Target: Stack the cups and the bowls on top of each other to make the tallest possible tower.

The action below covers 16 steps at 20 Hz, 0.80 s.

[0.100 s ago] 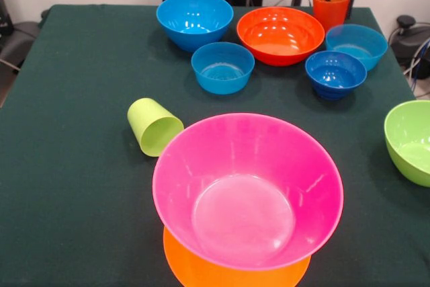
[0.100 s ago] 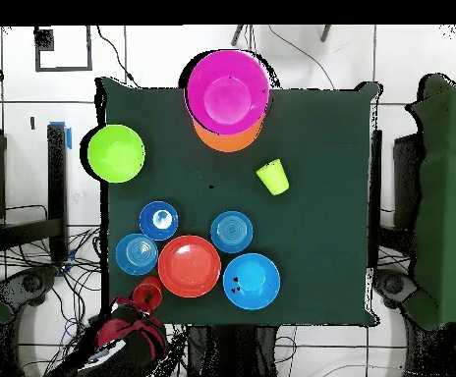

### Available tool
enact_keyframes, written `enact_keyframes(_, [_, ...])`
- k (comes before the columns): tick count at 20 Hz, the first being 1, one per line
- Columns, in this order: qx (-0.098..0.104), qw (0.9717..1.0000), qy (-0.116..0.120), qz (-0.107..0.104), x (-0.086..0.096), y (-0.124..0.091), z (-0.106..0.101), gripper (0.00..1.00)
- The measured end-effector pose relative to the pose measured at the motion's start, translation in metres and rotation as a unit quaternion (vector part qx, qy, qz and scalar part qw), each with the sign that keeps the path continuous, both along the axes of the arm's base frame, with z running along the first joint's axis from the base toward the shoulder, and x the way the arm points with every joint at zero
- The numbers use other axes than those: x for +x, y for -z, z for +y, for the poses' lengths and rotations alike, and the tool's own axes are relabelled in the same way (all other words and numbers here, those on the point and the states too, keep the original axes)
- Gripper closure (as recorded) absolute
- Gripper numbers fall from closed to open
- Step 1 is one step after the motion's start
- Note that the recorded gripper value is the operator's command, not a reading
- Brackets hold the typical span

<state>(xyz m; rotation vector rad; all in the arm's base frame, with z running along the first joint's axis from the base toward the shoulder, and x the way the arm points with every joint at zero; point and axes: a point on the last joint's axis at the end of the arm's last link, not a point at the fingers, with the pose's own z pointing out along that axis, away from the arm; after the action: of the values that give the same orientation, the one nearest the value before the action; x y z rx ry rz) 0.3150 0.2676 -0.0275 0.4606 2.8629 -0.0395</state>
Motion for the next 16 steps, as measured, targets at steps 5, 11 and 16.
enact_keyframes(5, [-0.001,1.0,-0.004,-0.007,0.0034,-0.0023,-0.0046,1.0])
enact_keyframes(11, [0.0,0.9999,-0.009,-0.008,0.0026,-0.0024,-0.005,1.0])
enact_keyframes(16, [0.008,0.9997,-0.02,-0.011,0.0036,-0.0028,-0.0076,1.0])
